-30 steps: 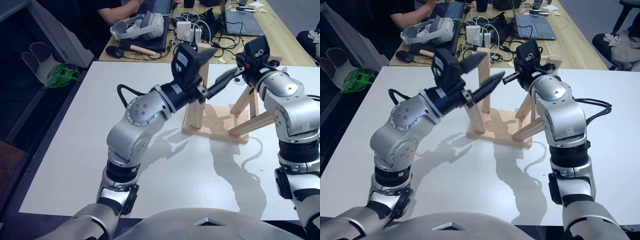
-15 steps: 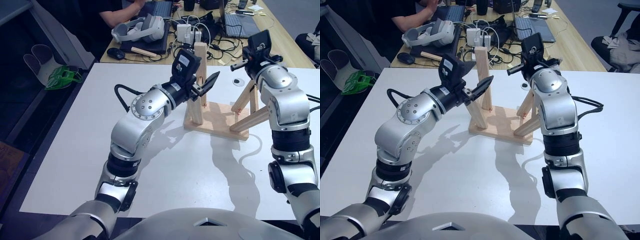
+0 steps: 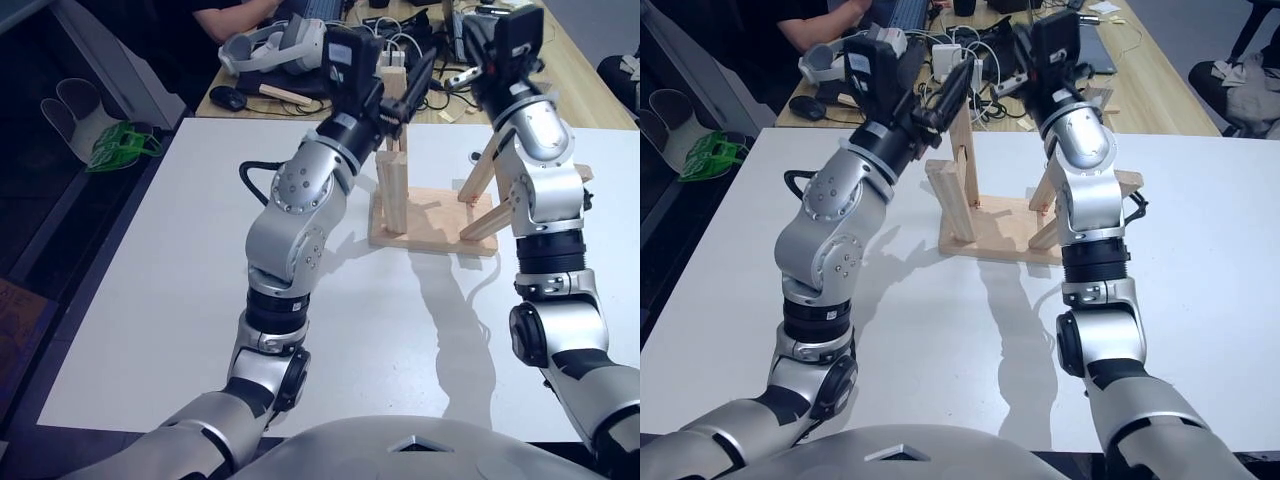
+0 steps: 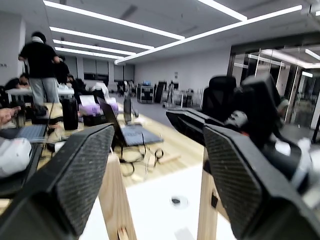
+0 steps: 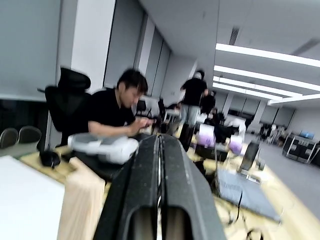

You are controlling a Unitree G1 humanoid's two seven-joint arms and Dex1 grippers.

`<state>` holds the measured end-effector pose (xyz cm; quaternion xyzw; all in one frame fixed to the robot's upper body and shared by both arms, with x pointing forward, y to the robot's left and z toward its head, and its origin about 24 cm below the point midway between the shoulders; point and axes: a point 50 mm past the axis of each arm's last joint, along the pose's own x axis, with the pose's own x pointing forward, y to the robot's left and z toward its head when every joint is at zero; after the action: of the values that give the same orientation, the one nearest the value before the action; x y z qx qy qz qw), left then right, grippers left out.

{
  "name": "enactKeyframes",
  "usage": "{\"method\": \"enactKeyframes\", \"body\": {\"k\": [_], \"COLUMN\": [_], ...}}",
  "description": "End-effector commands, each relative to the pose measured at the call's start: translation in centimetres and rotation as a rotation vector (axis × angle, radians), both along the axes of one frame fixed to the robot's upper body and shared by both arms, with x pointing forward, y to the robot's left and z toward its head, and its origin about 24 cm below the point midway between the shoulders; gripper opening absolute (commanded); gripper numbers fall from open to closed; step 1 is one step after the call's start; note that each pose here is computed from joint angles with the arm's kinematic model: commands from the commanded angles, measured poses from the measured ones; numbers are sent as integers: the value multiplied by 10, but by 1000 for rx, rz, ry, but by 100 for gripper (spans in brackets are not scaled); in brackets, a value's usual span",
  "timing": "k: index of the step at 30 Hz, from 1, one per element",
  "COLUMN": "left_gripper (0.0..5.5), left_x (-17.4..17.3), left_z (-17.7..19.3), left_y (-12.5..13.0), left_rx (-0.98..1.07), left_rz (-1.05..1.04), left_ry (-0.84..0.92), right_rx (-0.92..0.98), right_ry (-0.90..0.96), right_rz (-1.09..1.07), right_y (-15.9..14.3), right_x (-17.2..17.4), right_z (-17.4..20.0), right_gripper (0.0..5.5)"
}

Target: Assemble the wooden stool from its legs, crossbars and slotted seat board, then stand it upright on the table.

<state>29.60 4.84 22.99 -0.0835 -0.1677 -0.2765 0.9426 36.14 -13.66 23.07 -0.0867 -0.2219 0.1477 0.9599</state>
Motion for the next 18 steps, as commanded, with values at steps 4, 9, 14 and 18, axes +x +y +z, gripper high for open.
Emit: {"method": "enactKeyframes", "body": {"k": [4, 9, 14, 18], "left_gripper": [327, 327, 327, 327], "left_x": [6, 15, 12, 21], "left_z": [53, -57, -108, -54], "left_y": [4, -13, -19, -14], "left_rx": [64, 266, 348, 234], "left_rz": [-18, -129, -164, -58], "left_ry": [-145, 298, 490, 257], "right_rx": [233, 343, 274, 139], "right_ry": [-263, -193, -130, -28], "right_rz": [-198, -300, -196, -88], "right_y": [-21, -51, -29, -8], "right_x": [-23, -16, -18, -18], "right_z": [81, 89, 75, 53], "right_gripper": [2, 2, 2, 2]}}
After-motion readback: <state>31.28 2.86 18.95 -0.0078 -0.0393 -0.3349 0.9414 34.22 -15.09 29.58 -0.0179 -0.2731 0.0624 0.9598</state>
